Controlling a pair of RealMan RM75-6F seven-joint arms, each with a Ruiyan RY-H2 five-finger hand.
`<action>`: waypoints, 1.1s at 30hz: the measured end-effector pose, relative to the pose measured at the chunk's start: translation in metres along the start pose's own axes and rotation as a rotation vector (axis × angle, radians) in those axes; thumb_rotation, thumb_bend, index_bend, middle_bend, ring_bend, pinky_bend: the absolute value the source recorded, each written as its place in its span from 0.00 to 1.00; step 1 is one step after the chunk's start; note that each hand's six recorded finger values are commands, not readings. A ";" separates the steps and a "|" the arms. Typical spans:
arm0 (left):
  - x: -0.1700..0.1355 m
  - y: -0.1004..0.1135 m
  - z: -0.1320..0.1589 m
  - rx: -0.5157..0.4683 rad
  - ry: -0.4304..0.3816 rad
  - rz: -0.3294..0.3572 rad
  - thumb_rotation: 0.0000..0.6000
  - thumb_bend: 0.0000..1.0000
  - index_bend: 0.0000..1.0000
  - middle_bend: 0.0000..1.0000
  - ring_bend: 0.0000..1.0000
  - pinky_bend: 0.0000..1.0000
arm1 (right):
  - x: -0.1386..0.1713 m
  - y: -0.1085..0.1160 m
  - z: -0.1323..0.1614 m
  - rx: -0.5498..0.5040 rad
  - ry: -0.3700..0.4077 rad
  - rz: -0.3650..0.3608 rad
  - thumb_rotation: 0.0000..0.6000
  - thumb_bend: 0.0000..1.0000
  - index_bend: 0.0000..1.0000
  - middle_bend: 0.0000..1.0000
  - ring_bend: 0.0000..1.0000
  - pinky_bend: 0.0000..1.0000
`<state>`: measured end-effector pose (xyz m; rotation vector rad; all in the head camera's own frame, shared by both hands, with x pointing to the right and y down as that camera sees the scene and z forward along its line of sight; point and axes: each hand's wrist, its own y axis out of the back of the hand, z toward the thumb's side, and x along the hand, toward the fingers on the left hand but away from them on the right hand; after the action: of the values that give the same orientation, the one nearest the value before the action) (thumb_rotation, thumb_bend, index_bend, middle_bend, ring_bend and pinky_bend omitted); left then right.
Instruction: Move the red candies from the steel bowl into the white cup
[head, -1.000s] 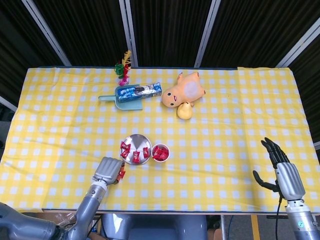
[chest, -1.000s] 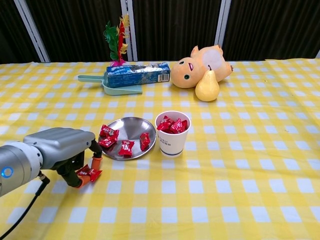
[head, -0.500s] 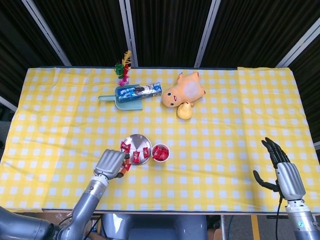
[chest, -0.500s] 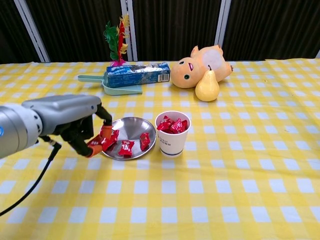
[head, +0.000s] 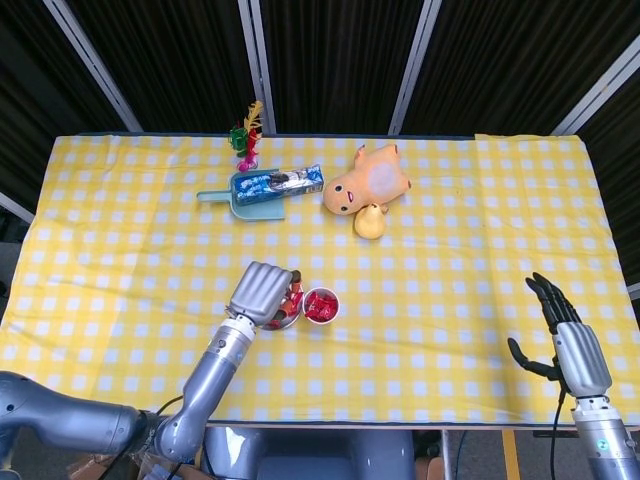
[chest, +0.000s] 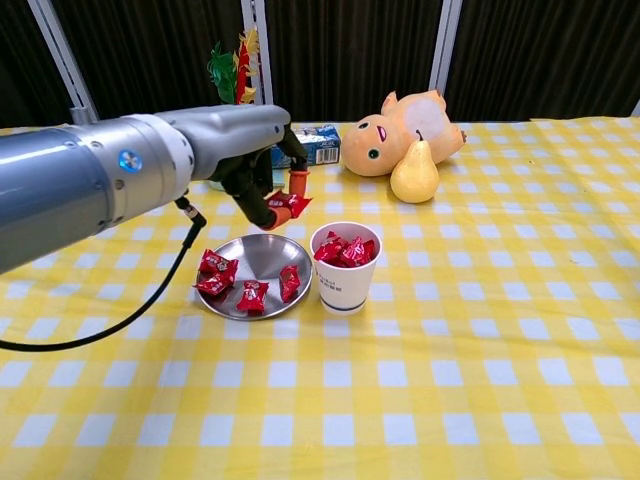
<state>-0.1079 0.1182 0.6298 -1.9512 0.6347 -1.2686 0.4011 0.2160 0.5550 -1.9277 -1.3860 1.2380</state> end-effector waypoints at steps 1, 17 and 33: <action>0.004 0.000 0.002 0.002 0.000 0.002 1.00 0.44 0.50 0.99 1.00 1.00 | 0.000 0.000 0.000 -0.001 0.000 0.001 1.00 0.42 0.00 0.00 0.00 0.12; 0.037 -0.011 0.052 -0.011 -0.031 -0.043 1.00 0.40 0.49 0.99 1.00 1.00 | -0.001 0.002 -0.001 -0.018 -0.005 0.001 1.00 0.42 0.00 0.00 0.00 0.12; 0.027 -0.009 0.039 0.009 0.010 -0.037 1.00 0.28 0.37 0.97 1.00 1.00 | 0.001 0.002 0.002 -0.016 0.010 -0.006 1.00 0.42 0.00 0.00 0.00 0.12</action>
<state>-0.0612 0.1164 0.6419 -1.9587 0.5994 -1.3021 0.4003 0.2155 0.5524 -1.9363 -1.3999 1.2169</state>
